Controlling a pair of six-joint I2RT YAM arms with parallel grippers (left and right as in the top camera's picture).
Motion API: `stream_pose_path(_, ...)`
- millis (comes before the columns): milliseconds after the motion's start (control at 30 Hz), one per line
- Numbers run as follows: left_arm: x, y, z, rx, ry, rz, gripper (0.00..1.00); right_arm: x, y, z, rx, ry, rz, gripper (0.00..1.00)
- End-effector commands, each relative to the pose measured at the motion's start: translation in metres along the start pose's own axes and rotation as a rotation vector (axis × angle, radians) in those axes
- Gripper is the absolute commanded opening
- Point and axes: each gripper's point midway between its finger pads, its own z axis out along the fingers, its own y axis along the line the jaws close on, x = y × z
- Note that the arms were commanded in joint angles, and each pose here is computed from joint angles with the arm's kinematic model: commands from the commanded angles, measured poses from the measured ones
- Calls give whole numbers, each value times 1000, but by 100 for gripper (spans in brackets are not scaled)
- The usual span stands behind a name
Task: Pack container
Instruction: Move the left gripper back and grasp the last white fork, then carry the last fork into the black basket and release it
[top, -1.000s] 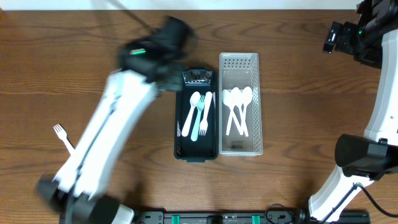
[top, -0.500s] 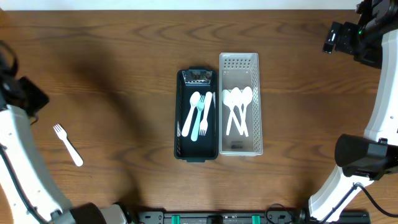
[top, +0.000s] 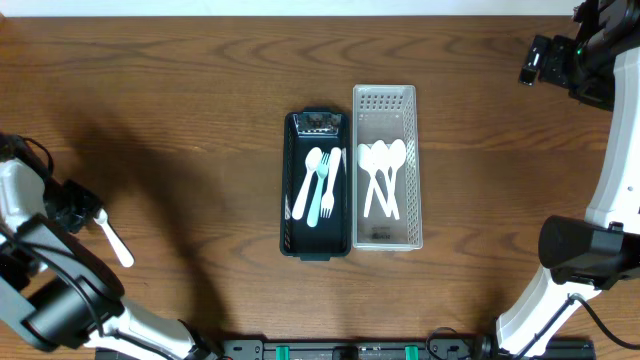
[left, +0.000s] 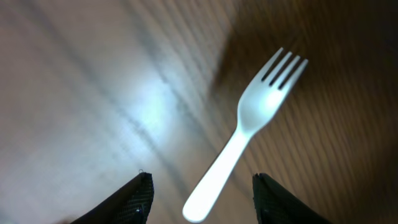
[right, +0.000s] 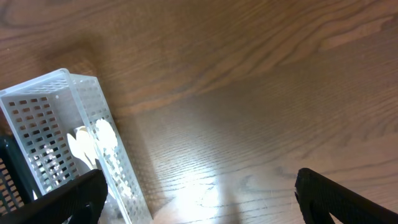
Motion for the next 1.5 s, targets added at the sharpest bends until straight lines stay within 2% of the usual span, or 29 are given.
stream_pose_path(0,4,-11,17,44,51,66,56,-1,-5,-1,12,-6,21,99)
stream_pose_path(267,-1,-16,44,41,71,142,61,-2,-5,-1,12,-7,32,99)
stream_pose_path(633,14,-17,76,16,172,167,60,-3,-5,-1,11,-12,43,99)
stream_pose_path(833,19,-24,76,12,179,191,37,-3,-5,-1,11,-12,43,99)
stream_pose_path(967,22,-27,75,9,187,205,34,-4,-5,-1,11,-15,43,99)
stream_pose_path(1200,27,-26,74,3,207,210,22,-5,-5,-1,10,-19,43,99)
stream_pose_path(1333,29,-26,73,2,211,211,19,-5,-5,-1,10,-20,43,99)
stream_pose_path(1367,29,-26,73,1,213,212,12,-5,-5,-1,10,-20,42,99)
stream_pose_path(1467,31,-26,69,0,215,213,10,-5,-5,-1,11,-20,35,99)
